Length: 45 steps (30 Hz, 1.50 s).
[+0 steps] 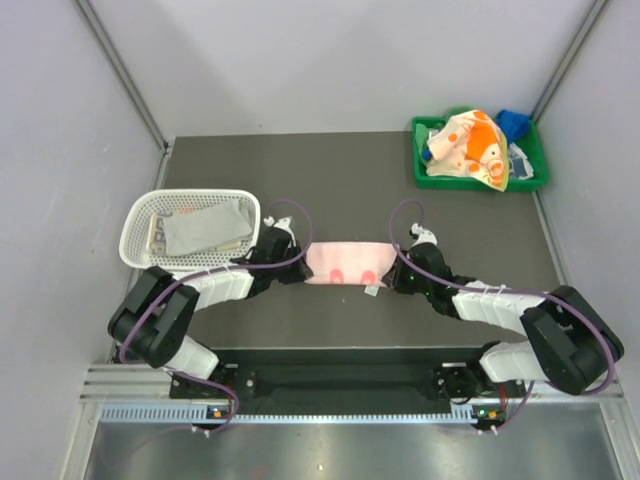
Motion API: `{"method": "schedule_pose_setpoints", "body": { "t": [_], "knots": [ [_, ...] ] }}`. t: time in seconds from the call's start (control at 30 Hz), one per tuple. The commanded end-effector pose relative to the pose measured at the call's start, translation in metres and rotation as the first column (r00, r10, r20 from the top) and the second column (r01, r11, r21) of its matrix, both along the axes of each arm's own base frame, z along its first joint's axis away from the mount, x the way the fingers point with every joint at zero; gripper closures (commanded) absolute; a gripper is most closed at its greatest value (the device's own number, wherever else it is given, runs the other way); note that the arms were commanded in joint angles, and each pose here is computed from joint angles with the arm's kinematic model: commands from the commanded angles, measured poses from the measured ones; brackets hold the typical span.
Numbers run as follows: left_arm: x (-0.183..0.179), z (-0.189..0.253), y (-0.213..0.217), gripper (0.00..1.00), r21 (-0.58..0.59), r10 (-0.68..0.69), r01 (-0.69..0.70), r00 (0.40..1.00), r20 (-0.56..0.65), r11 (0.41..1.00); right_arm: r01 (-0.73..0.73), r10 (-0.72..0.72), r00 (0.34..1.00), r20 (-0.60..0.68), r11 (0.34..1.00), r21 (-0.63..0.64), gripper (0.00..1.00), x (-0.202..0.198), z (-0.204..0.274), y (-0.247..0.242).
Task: Fold and stack the towels
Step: Fold the towel, then neatly place the folded towel into the bin
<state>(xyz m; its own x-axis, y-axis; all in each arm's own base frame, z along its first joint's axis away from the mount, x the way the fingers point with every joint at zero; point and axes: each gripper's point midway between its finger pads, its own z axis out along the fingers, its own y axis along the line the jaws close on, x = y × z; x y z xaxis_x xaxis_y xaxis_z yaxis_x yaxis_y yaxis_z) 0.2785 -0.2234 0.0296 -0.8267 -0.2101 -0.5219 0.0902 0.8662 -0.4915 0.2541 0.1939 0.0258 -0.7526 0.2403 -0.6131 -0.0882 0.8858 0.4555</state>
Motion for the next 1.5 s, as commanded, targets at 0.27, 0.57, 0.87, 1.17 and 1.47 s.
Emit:
{"method": "schedule_pose_setpoints", "body": {
  "t": [0.27,0.57,0.87,1.17,1.47],
  "knots": [
    [0.019,0.043,0.014,0.62,0.059,0.082,-0.087,0.993,0.088,0.994,0.012,-0.013,0.999,0.041,1.0,0.022,0.78,0.007,0.01,0.007],
    [0.034,0.029,0.017,0.39,0.193,0.082,-0.078,0.997,-0.014,0.978,0.014,-0.015,0.998,0.063,1.0,0.013,0.78,0.009,0.02,0.005],
    [0.017,-0.023,0.009,0.36,0.158,0.015,0.015,0.982,-0.19,0.987,0.003,-0.004,0.997,0.076,1.0,0.023,0.77,0.007,0.024,0.005],
    [-0.006,-0.052,-0.003,0.39,0.06,-0.025,0.045,0.955,-0.296,0.997,-0.003,0.001,0.996,0.094,1.0,0.021,0.77,0.005,0.03,0.002],
    [-0.011,-0.06,0.0,0.75,0.132,0.014,0.029,0.949,-0.314,0.991,-0.013,0.01,0.995,0.104,0.999,0.029,0.76,0.007,0.036,0.005]
  ]
}}
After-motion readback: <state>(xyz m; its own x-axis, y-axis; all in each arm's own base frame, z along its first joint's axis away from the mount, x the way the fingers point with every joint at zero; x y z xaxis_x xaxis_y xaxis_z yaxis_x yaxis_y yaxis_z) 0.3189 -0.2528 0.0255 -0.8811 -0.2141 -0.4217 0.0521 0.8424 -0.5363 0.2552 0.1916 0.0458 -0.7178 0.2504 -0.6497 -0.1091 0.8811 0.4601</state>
